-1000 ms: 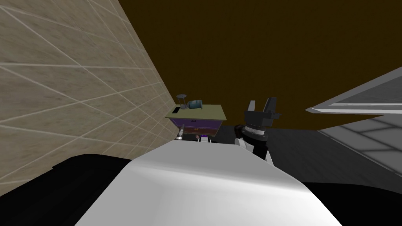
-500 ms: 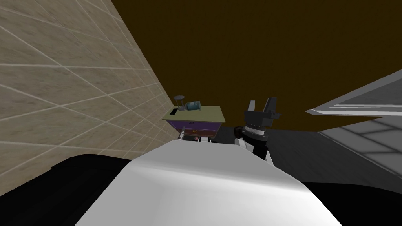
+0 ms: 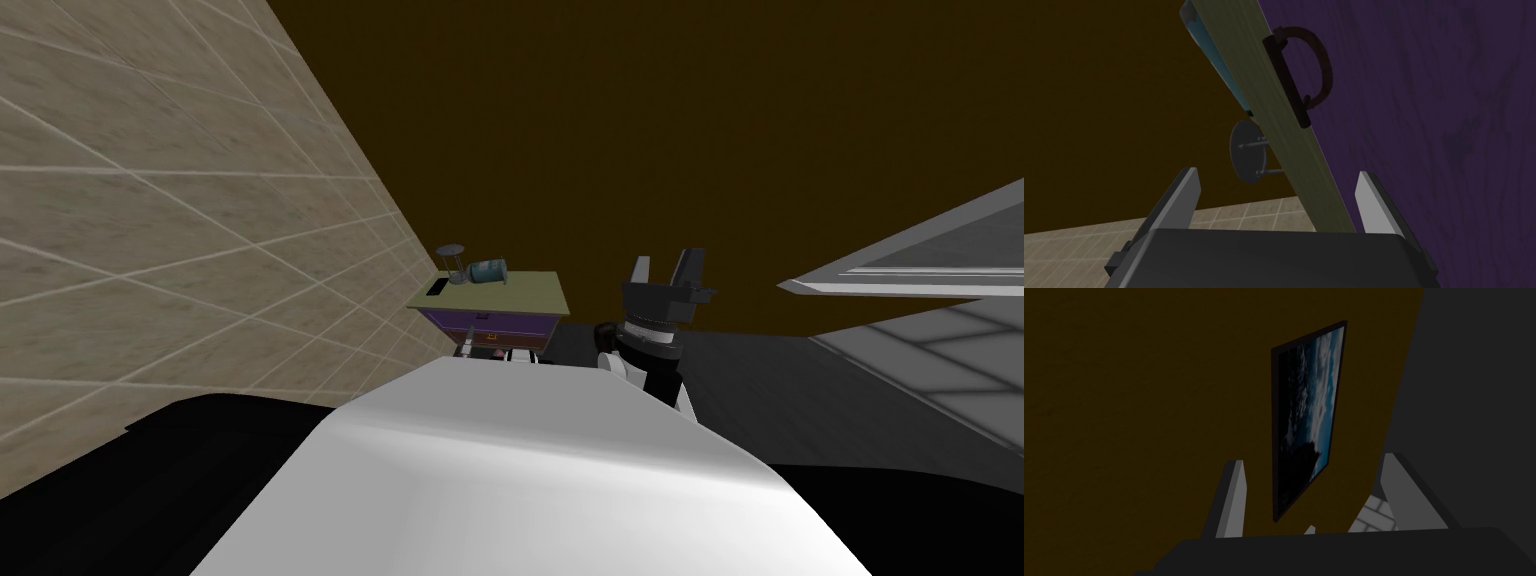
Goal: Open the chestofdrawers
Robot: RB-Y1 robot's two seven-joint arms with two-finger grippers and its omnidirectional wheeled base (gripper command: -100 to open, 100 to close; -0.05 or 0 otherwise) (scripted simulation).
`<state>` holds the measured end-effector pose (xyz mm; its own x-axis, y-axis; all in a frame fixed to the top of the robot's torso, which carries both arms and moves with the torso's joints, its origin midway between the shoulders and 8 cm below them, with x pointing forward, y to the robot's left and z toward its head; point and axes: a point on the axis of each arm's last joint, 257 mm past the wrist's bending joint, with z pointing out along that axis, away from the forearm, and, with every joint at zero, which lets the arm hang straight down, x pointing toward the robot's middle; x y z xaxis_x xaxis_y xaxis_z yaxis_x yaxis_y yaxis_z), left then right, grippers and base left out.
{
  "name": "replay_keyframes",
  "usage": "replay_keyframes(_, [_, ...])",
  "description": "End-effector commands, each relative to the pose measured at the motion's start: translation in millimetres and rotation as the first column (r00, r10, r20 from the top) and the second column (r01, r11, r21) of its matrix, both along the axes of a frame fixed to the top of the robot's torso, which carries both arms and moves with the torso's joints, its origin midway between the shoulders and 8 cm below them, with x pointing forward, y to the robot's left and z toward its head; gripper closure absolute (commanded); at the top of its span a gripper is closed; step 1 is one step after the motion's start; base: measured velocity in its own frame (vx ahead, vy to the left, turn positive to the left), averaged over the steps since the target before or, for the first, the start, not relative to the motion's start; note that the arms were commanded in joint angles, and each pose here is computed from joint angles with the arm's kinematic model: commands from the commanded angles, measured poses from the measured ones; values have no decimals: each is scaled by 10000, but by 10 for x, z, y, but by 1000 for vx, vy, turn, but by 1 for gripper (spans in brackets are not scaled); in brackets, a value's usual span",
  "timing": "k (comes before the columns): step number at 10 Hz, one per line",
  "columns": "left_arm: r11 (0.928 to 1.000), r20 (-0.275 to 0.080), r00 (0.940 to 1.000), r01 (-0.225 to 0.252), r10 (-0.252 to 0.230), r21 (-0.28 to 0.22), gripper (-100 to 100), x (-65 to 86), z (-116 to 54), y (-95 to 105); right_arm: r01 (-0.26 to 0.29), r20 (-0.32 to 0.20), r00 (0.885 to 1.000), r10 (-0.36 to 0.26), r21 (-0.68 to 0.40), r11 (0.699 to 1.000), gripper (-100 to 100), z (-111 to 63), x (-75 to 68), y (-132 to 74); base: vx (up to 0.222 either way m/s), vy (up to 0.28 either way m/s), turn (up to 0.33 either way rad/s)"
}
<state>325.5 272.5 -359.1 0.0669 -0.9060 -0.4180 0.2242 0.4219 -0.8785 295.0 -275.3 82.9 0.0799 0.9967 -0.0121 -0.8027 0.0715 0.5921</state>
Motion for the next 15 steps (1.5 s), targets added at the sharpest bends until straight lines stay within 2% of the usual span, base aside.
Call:
replay_keyframes(1, [9999, -106, 9999, -32, 31, -146, -100, -39, -65, -61, 0, 0, 10000, 0, 0, 10000, 0, 0, 0, 0, 36, -58, -20])
replay_keyframes(3, [9999, -106, 9999, -32, 31, -146, -100, -39, -65, -61, 0, 0, 10000, 0, 0, 10000, 0, 0, 0, 0, 28, -51, -40])
replay_keyframes(4, [9995, -190, 9998, -63, 57, -293, -100, -71, -118, -115, 0, 0, 10000, 0, 0, 10000, 0, 0, 0, 0, 17, -49, -1])
replay_keyframes(13, [9995, -190, 9998, -63, 57, -293, -100, -71, -118, -115, 0, 0, 10000, 0, -1, 10000, 0, 0, 0, 0, 2, 4, 8])
replay_keyframes(15, [9999, -220, 9997, 60, -57, 107, -100, -15, -89, 55, 0, 0, 10000, 0, -1, 10000, 0, 0, 0, 0, -1, -12, 2])
